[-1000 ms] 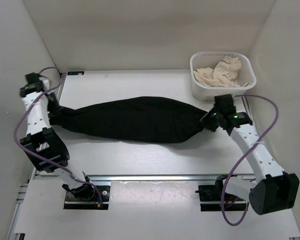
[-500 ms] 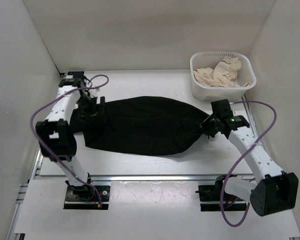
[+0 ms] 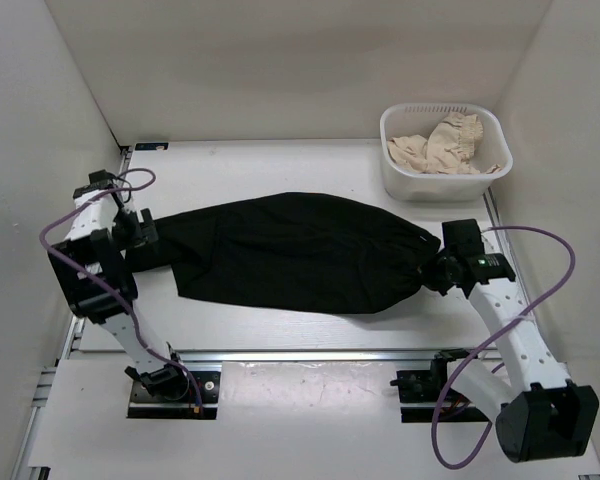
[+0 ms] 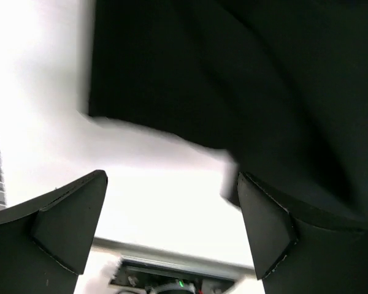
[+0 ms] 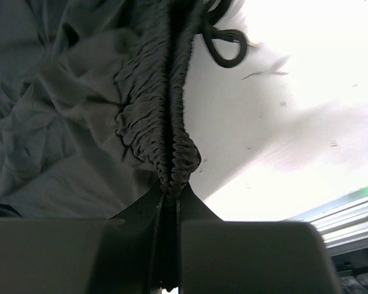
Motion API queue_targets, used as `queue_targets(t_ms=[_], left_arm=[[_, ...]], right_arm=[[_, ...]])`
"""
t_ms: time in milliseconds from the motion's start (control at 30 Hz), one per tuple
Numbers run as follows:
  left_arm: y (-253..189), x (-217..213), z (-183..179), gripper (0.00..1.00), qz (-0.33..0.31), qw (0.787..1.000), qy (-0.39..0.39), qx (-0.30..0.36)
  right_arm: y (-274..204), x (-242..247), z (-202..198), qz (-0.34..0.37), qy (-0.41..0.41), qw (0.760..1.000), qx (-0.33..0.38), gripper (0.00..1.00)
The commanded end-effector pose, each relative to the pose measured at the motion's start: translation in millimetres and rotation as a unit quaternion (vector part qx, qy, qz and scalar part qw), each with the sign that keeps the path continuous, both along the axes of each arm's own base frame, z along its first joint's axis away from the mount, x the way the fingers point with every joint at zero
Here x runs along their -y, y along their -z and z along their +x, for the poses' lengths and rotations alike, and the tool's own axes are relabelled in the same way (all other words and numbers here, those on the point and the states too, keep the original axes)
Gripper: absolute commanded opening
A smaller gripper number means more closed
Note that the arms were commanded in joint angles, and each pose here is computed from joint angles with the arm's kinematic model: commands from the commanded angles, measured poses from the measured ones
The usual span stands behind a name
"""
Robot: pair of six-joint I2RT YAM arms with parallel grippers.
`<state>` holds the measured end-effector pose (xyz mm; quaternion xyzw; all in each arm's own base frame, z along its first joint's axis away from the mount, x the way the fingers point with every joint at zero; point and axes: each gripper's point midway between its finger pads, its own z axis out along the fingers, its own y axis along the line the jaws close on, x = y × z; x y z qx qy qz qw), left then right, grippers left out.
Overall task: Fold and stack the trousers
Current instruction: Flatten the trousers out
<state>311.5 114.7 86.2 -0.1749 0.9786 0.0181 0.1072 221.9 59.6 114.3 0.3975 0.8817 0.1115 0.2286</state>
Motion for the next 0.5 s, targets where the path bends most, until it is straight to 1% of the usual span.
queue_targets(t_ms=[0, 67, 100, 167, 200, 233, 267, 300, 333, 367, 400, 433, 467], left_arm=[[14.5, -50.0, 16.8, 0.99, 0.078, 0.996, -0.04, 0.007], [25.5, -62.7, 26.1, 0.99, 0.101, 0.994, -0.046, 0.005], [40.0, -65.1, 27.7, 1.0, 0.101, 0.994, -0.046, -0.007], [49.6, -59.1, 42.9, 1.0, 0.096, 0.995, -0.033, -0.001], [59.6, -44.6, 54.5, 1.0, 0.065, 0.998, -0.017, 0.003], [63.2, -39.3, 59.0, 1.0, 0.047, 0.999, -0.012, 0.007], [69.8, -28.8, 64.9, 0.94, 0.027, 1.0, -0.001, 0.009], [67.2, -16.6, 74.5, 0.82, -0.011, 1.0, 0.009, 0.025], [67.0, -6.9, 81.1, 0.6, -0.03, 0.999, 0.019, 0.034], [71.2, 1.5, 80.8, 0.56, -0.056, 0.998, 0.023, 0.027], [65.6, 15.8, 80.7, 0.53, -0.098, 0.995, 0.03, 0.023], [66.2, 21.9, 77.9, 0.31, -0.116, 0.993, 0.031, 0.014], [69.6, 23.3, 73.8, 0.14, -0.12, 0.992, 0.03, 0.004]], right_arm=[[-8.8, 26.9, -9.8, -0.046, 0.02, 0.999, 0.012, 0.0], [-8.7, 37.7, -16.7, -0.054, 0.028, 0.998, 0.005, 0.0], [-10.2, 41.6, -18.9, -0.057, 0.032, 0.998, 0.006, 0.0], [-11.8, 49.8, -20.6, -0.061, 0.036, 0.997, 0.002, 0.0], [-10.5, 56.0, -23.3, -0.065, 0.044, 0.997, -0.005, 0.0], [-13.5, 57.1, -24.2, -0.063, 0.043, 0.997, -0.005, 0.0], [-18.5, 60.7, -22.1, -0.069, 0.039, 0.997, 0.001, 0.0], [-16.9, 63.3, -26.0, -0.072, 0.039, 0.997, -0.007, 0.0], [-19.4, 68.4, -26.0, -0.075, 0.046, 0.996, -0.012, 0.0], [-22.5, 69.3, -24.9, -0.074, 0.041, 0.996, -0.008, 0.0], [-25.5, 73.4, -24.0, -0.074, 0.051, 0.996, -0.01, 0.0], [-27.7, 72.1, -24.8, -0.073, 0.043, 0.996, -0.01, 0.0], [-29.1, 75.0, -23.4, -0.076, 0.044, 0.996, -0.011, 0.0]])
